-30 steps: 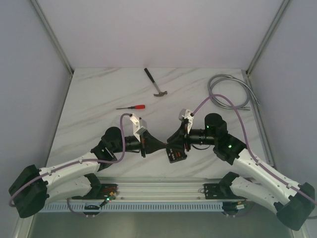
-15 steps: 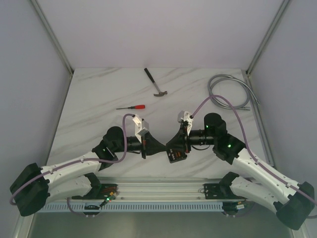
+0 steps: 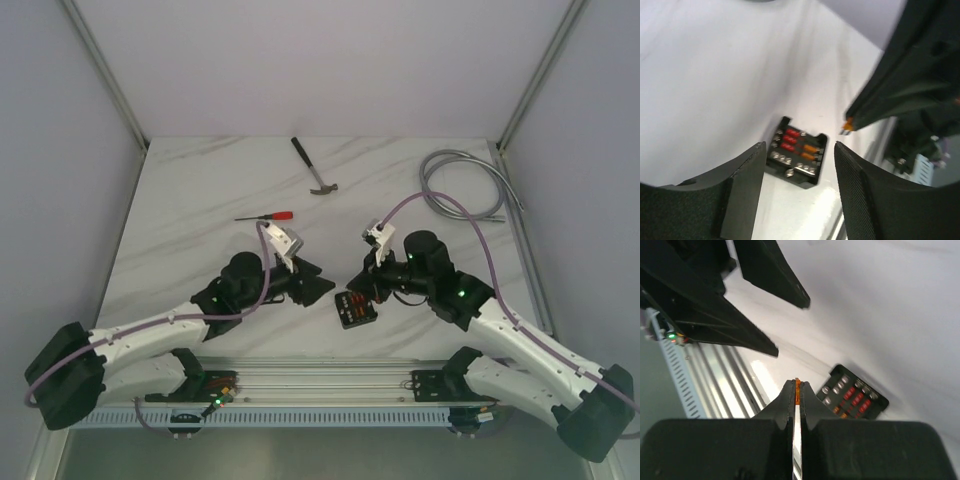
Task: Snap on the fuse box
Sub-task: Pick up the fuse from the center of the board, then install the fuse at the fuse box base.
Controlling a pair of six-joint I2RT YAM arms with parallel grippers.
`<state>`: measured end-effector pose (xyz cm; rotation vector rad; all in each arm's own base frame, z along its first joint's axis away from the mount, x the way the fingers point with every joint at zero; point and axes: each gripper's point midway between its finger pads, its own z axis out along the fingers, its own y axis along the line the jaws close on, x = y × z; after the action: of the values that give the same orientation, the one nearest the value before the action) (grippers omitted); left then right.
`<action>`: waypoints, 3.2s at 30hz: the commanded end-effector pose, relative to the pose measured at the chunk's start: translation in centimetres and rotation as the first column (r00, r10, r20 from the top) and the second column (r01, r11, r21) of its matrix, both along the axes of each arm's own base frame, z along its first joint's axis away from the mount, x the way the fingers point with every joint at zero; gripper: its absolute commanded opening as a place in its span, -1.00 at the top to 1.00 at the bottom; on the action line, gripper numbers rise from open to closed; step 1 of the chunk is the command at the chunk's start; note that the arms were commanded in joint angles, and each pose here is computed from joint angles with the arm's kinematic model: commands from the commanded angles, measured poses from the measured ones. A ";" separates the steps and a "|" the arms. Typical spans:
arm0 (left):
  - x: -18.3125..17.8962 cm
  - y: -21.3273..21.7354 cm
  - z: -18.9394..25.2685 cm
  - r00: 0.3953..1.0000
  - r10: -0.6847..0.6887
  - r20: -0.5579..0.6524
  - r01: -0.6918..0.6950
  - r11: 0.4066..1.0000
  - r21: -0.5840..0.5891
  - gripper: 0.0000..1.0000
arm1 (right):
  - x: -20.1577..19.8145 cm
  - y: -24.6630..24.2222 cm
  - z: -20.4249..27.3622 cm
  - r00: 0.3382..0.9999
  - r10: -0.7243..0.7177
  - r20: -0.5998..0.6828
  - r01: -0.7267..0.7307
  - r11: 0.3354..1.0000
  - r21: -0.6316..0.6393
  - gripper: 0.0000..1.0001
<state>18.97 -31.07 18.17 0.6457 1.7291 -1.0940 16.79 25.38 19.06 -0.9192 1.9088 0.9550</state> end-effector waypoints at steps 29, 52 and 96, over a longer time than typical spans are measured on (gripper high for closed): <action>3.0 -2.8 -13.0 0.956 0.251 -0.155 -0.148 0.863 0.483 0.24 | 2.7 -5.0 -6.3 0.905 -0.410 -0.115 0.375 0.896 -0.239 1.00; 4.8 1.1 -13.9 0.919 0.388 -0.062 -0.269 0.737 0.620 0.31 | 2.4 -3.3 -8.6 0.908 -0.405 -0.103 0.350 0.872 -0.342 1.00; 7.6 10.3 -9.2 0.683 0.698 -0.214 -0.585 0.699 0.411 -0.75 | 4.9 0.3 -12.1 0.773 -0.635 0.019 0.565 0.673 -0.477 1.00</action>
<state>26.68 -21.25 9.26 -0.0065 2.2199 -0.4338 20.97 25.13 6.29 -0.4267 2.4236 0.1821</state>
